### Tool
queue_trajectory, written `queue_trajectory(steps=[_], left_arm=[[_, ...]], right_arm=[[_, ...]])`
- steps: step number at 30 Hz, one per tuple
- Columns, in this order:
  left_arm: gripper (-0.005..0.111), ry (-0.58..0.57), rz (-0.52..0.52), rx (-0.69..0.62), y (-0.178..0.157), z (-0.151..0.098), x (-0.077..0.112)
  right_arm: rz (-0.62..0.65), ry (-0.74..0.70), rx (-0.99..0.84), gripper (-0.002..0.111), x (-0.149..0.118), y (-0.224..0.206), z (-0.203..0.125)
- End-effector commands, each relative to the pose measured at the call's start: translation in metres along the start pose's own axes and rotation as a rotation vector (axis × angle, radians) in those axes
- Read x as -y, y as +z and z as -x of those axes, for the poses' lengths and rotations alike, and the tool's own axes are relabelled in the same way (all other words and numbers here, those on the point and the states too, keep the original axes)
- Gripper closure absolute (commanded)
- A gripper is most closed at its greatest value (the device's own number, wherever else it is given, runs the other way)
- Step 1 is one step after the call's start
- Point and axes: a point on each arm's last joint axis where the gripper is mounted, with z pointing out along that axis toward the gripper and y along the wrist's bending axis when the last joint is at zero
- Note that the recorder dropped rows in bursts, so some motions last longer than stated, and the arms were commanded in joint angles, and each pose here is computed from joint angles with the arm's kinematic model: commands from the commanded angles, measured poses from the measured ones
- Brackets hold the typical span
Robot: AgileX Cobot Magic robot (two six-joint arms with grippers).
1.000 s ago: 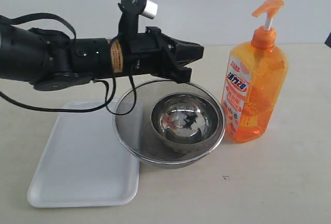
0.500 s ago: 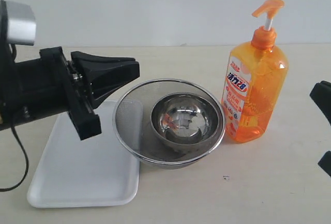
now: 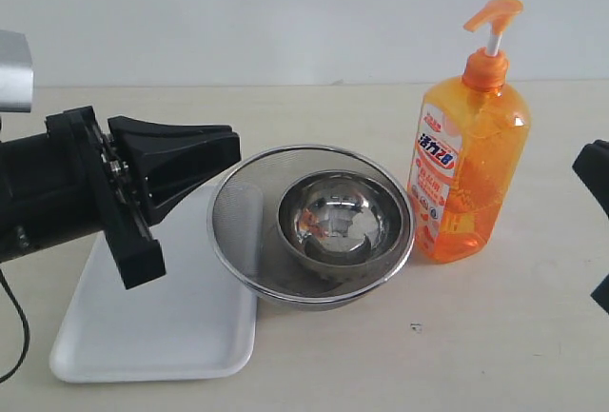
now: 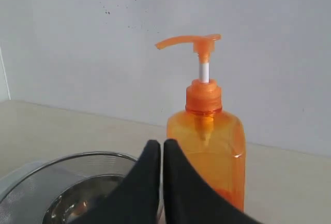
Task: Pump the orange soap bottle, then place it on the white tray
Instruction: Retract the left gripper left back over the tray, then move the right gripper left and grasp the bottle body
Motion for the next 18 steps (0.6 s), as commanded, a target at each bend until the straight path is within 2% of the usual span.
queue_trajectory(steps=[1,4,6,7,8,10,12,18], left_arm=[[0.102,-0.003,0.004,0.015,-0.001,0.001,0.000],[0.102,-0.001,0.005,0.015,-0.001,0.001,0.000],[0.102,-0.001,0.005,0.015,-0.001,0.001,0.000],[0.102,0.001,0.005,0.015,-0.001,0.001,0.000],[0.102,0.003,0.005,0.015,-0.001,0.001,0.000],[0.102,0.003,0.005,0.015,-0.001,0.001,0.000],[0.102,0.003,0.005,0.015,-0.001,0.001,0.000],[0.102,0.010,0.005,0.015,-0.001,0.001,0.000]], right_arm=[[-0.024,0.017,-0.021,0.108,0.001,-0.001,-0.003],[-0.025,0.020,-0.054,0.103,0.004,0.002,-0.002],[-0.031,0.013,-0.060,0.087,0.007,0.006,0.001],[-0.038,0.017,-0.058,0.066,0.010,0.009,0.003],[-0.046,0.024,-0.059,0.054,0.011,0.011,0.003],[-0.084,0.061,-0.063,0.022,0.017,0.014,0.003],[-0.120,0.094,-0.075,0.003,0.023,0.017,0.000],[-0.090,0.124,-0.112,0.006,0.032,0.033,-0.007]])
